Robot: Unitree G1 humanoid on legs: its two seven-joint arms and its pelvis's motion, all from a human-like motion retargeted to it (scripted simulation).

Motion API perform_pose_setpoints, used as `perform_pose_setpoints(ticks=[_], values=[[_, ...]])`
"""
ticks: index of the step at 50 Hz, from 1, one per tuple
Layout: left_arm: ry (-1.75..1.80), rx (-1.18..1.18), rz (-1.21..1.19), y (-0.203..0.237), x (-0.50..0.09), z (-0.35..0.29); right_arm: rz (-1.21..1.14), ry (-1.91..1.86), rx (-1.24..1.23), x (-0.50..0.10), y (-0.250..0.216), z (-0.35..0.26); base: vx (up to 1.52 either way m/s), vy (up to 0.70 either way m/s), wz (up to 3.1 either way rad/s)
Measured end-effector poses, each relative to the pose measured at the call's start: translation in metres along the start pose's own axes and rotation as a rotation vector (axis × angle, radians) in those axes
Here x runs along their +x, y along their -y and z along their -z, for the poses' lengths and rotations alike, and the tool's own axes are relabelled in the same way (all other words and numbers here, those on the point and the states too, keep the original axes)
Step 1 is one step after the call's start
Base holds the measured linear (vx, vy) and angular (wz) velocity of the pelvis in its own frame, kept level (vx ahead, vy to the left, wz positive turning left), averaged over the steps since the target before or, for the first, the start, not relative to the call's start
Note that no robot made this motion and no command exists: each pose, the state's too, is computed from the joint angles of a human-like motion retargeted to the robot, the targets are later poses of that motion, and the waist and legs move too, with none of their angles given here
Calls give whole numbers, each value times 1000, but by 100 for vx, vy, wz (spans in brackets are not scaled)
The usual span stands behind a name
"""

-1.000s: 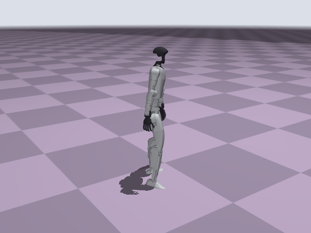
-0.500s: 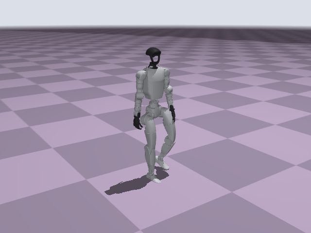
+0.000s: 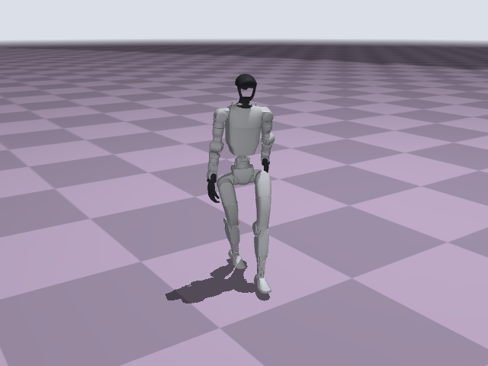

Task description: Walk run

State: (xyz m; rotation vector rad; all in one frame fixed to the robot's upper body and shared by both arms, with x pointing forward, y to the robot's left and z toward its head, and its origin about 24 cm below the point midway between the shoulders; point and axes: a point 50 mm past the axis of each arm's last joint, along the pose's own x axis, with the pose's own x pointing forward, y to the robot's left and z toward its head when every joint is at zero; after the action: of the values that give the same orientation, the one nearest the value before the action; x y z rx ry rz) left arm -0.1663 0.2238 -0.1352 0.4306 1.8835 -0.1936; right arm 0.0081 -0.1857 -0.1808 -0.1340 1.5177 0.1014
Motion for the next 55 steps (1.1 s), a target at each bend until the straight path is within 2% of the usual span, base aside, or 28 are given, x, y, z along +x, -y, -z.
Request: perform_pose_setpoints(ticks=[5,10,17,21,26,30,36,43,55], values=[[-11,-122,20,-8,1,-6,-116,-205,9,-8,-26,61,83,-7,-43],[143,-150,36,-30,2,-65,-141,-192,-30,-12,-32,79,62,-11,-61],[526,80,-20,-69,-26,-191,49,-182,60,-11,-27,81,55,2,-7],[735,214,-102,-94,-58,-248,-2,-190,164,-12,-33,82,55,-6,-16],[912,329,-189,-115,-97,-295,-63,-171,207,-11,-38,79,55,-9,3],[987,388,-212,-113,-112,-312,-28,-172,165,-11,-37,80,79,-21,48],[894,462,-195,-92,-85,-285,-20,-242,164,-13,-33,82,79,-33,18],[568,437,-69,-56,-27,-195,113,-92,197,-5,-1,36,76,-25,-1],[115,153,168,10,2,-48,276,203,154,-9,57,-46,62,-9,-18]])
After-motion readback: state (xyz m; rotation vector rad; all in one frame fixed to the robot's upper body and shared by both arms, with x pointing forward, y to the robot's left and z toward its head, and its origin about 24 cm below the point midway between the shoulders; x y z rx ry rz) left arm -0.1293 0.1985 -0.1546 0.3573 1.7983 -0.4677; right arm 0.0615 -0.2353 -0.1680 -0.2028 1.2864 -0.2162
